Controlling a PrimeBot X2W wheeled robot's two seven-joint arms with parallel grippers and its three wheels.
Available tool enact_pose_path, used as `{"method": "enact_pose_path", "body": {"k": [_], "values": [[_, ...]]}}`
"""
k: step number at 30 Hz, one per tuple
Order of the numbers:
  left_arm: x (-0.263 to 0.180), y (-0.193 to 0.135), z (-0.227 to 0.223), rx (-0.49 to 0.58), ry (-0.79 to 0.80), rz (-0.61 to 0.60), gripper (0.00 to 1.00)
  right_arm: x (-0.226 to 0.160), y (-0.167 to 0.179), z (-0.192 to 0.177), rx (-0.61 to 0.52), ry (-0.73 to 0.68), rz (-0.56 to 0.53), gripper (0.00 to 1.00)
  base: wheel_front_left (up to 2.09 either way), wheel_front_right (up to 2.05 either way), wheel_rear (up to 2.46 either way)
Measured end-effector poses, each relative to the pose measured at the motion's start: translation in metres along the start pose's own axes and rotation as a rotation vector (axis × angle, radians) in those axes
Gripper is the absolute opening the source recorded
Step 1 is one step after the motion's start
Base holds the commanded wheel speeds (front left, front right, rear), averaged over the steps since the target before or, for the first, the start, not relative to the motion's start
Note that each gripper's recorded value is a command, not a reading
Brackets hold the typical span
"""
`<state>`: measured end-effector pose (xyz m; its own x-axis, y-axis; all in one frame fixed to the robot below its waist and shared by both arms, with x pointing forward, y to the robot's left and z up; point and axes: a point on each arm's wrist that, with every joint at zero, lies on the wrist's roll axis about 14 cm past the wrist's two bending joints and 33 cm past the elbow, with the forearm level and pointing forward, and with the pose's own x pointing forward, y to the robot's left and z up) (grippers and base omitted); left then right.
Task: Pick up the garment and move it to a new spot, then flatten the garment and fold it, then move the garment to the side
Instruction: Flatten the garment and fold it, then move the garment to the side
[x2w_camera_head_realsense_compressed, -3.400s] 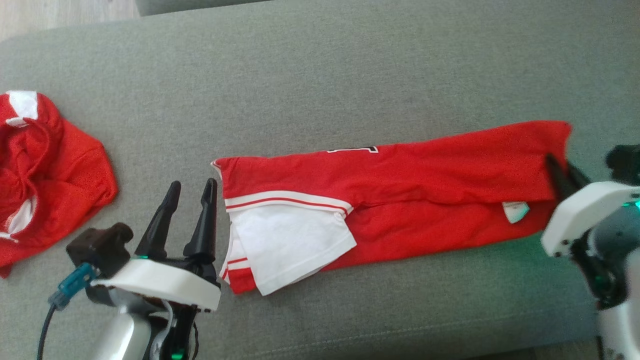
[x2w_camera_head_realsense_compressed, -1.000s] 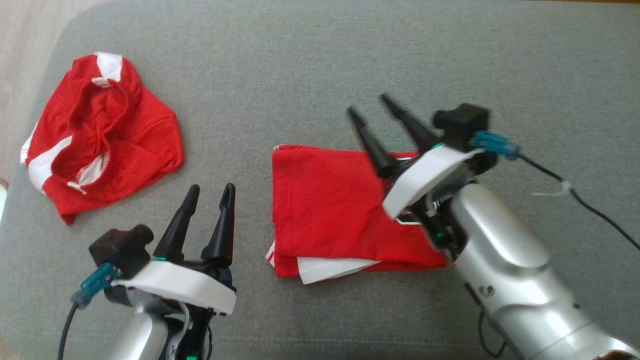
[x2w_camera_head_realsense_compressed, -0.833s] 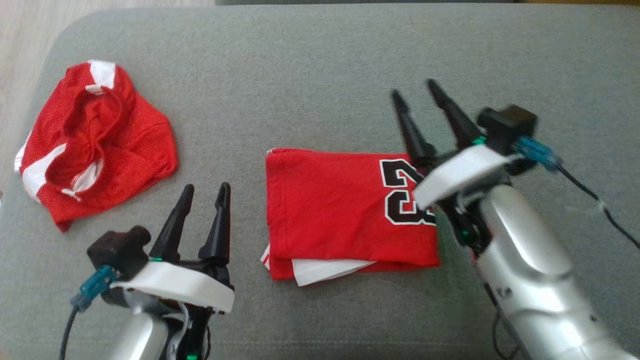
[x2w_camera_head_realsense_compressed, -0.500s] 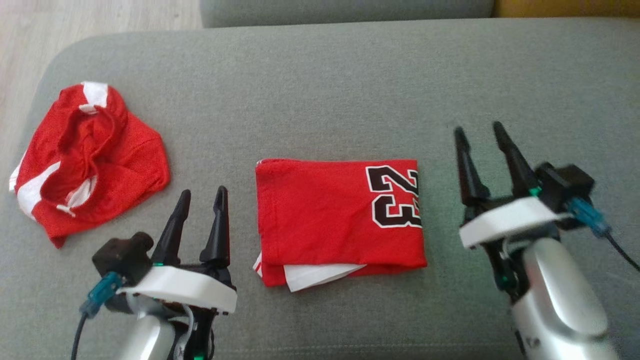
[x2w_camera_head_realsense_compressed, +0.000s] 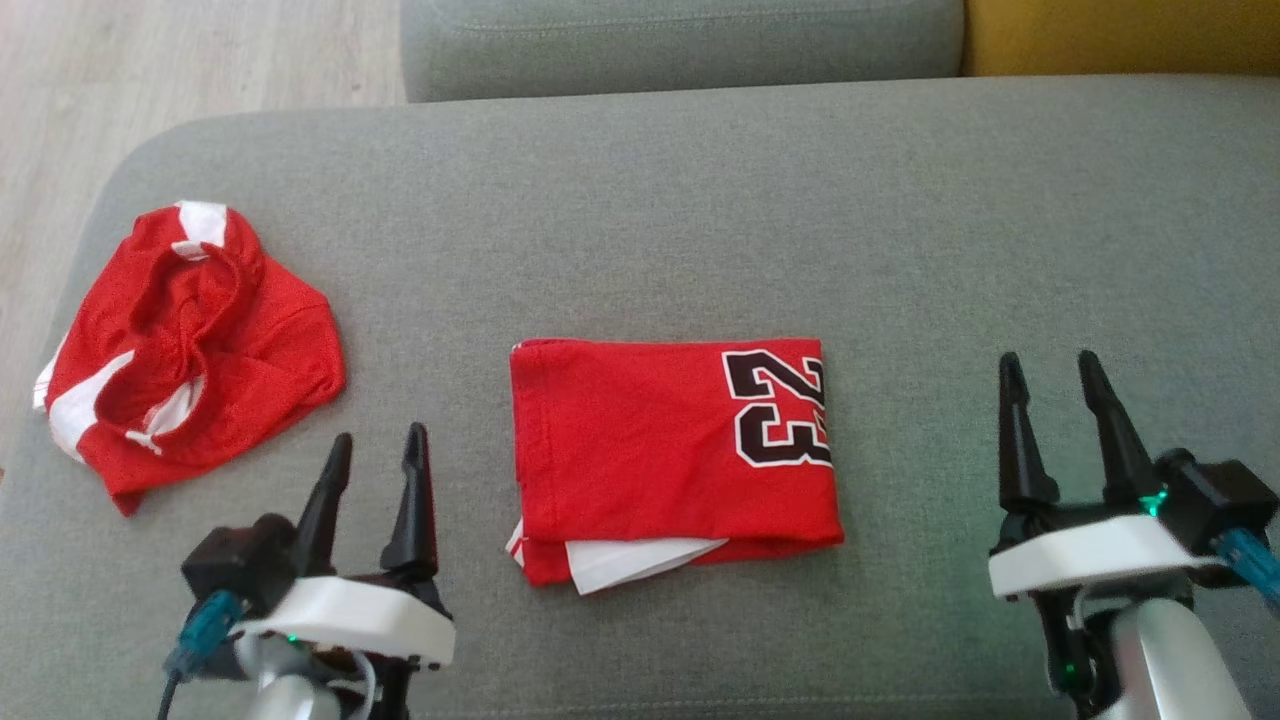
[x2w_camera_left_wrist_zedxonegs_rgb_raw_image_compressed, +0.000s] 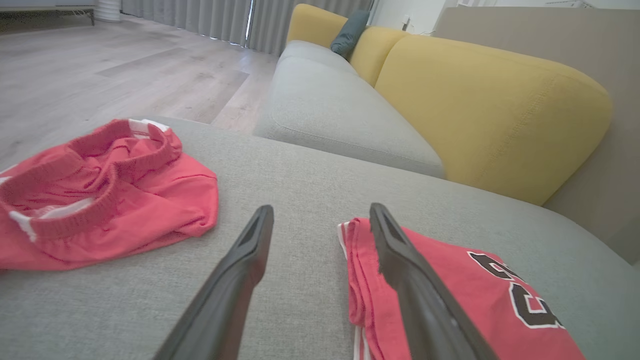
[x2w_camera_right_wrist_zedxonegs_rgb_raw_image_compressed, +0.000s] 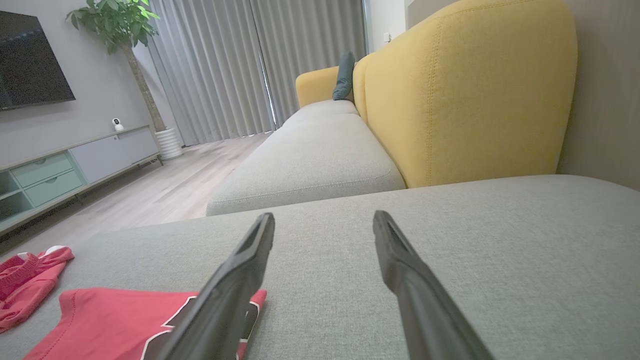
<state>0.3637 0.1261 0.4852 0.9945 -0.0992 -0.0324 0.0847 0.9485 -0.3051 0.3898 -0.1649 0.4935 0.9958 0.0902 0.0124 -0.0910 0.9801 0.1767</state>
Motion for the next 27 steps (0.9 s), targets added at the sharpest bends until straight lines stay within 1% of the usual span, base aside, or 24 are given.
{"method": "enact_pose_path", "body": {"k": [8, 27], "values": [[-0.006, 0.006, 0.002, 0.013, -0.017, 0.016, 1.00, -0.013, -0.004, -0.003, 0.003, 0.007, -0.017, 1.00, 0.00, 0.00, 0.00], [-0.011, 0.005, 0.000, 0.021, -0.023, 0.008, 1.00, -0.017, -0.002, -0.001, 0.002, 0.012, -0.013, 1.00, 0.00, 0.00, 0.00]]}}
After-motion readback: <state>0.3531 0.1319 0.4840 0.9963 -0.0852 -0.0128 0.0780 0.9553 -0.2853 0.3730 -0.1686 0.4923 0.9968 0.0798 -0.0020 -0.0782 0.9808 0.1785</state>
